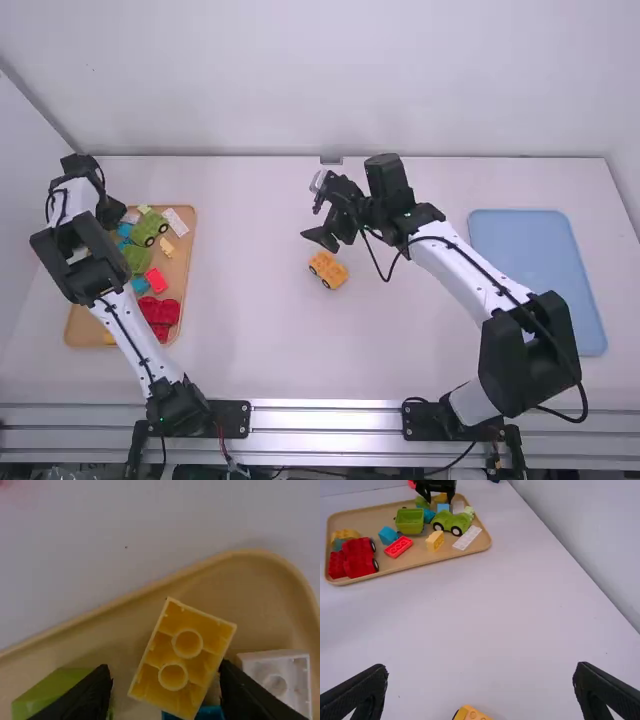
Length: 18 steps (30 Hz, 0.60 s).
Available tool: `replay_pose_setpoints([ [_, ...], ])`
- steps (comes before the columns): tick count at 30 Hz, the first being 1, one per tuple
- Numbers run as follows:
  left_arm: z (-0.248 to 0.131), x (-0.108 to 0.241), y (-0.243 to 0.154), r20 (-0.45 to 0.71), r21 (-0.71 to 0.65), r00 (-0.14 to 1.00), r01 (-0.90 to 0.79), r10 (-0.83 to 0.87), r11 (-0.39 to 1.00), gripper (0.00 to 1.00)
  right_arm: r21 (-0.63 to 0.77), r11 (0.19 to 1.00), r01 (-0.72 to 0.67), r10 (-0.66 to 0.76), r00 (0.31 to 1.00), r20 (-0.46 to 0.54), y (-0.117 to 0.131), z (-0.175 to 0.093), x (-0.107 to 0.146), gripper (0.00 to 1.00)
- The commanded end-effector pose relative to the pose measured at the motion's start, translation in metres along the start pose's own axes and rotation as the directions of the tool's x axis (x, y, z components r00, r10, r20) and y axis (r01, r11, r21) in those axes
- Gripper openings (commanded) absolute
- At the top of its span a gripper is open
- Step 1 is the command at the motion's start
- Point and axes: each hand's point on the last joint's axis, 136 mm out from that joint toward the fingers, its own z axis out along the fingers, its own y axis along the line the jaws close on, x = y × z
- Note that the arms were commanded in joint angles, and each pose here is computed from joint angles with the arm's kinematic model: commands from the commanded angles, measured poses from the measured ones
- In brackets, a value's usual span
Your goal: Assemble lego blocks to make yellow taxi
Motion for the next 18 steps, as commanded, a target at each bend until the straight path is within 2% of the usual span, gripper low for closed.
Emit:
replay_pose_setpoints([
  [1,0.013,0.013,-0.001,-0.056,0.026,0.995,-0.086,0.087,0.996,0.68,0.012,1.000,0.017,-0.018,1.000,0.020,-0.005,-0.003,-0.011,0.99],
  [7,0.012,0.010,0.006,-0.040,-0.014,0.995,-0.090,0.089,0.996,0.67,0.011,1.000,0.015,-0.015,1.000,0.018,-0.005,-0.003,-0.011,0.99],
  [13,0.013,0.007,0.005,-0.032,-0.001,0.973,-0.227,0.227,0.974,0.59,0.009,1.000,0.013,-0.013,1.000,0.016,-0.005,-0.003,-0.010,0.99],
  [18,0.013,0.006,0.010,-0.029,-0.028,0.971,-0.240,0.239,0.970,0.61,0.009,1.000,0.013,-0.013,1.000,0.016,-0.005,-0.003,-0.010,0.99],
])
